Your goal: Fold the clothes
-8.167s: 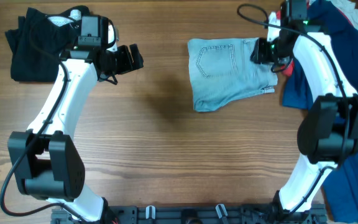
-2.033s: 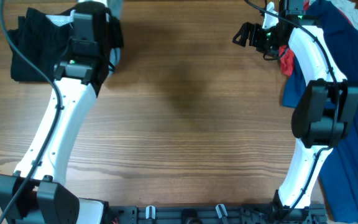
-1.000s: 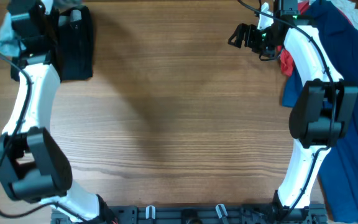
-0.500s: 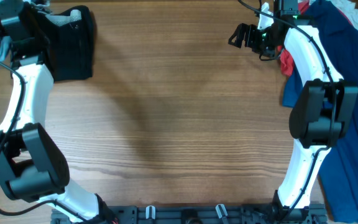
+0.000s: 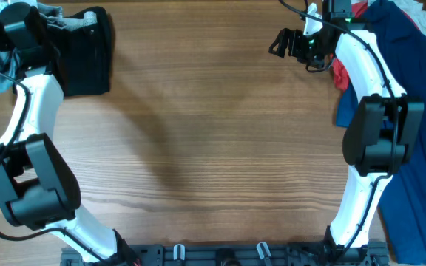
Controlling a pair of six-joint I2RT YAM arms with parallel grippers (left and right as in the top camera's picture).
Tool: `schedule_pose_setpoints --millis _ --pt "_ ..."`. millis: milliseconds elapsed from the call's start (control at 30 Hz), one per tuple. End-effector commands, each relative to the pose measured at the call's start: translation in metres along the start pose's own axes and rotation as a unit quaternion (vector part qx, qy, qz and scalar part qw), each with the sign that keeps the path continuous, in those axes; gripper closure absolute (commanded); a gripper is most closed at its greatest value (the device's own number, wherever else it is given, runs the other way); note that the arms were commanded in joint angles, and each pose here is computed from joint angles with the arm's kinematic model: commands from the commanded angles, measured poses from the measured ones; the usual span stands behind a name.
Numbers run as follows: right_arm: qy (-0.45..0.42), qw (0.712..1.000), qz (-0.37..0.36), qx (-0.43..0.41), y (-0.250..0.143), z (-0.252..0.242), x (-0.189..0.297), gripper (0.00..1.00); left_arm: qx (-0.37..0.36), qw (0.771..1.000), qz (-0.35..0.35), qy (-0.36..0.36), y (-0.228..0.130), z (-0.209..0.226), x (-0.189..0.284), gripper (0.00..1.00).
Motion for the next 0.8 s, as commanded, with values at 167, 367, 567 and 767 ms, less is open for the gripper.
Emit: schedule_pose_setpoints --millis 167,367,567,767 --pt "-0.004 1.000 -0.018 0.019 0.009 0.008 0.015 0.01 0.089 0.995 -0.040 0.000 0.014 0.017 -0.011 0.96" --pt "0.003 1.000 -0.018 0.021 0.009 0.012 0.015 0.02 0.091 0.995 -0.013 -0.046 -0.007 -0.021 -0.015 0.96" --pt "0.006 1.000 -0.016 0.023 0.008 0.017 0.012 0.02 0.054 0.992 0.022 -0.116 -0.012 -0.073 0.010 0.92" --pt "0.011 0.999 -0.020 0.029 0.010 0.022 0.011 0.02 0.042 0.918 0.190 -0.346 -0.064 -0.159 0.078 0.00"
Point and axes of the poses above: each gripper's point midway between its finger pads, its own x axis back along the fingers, its own z axis along the line the jaws close on, y = z × x, the point moved 6 cm from there along x, back along the fingers, and after that the axes turned 9 degrees about x, right-handed, at the moved point
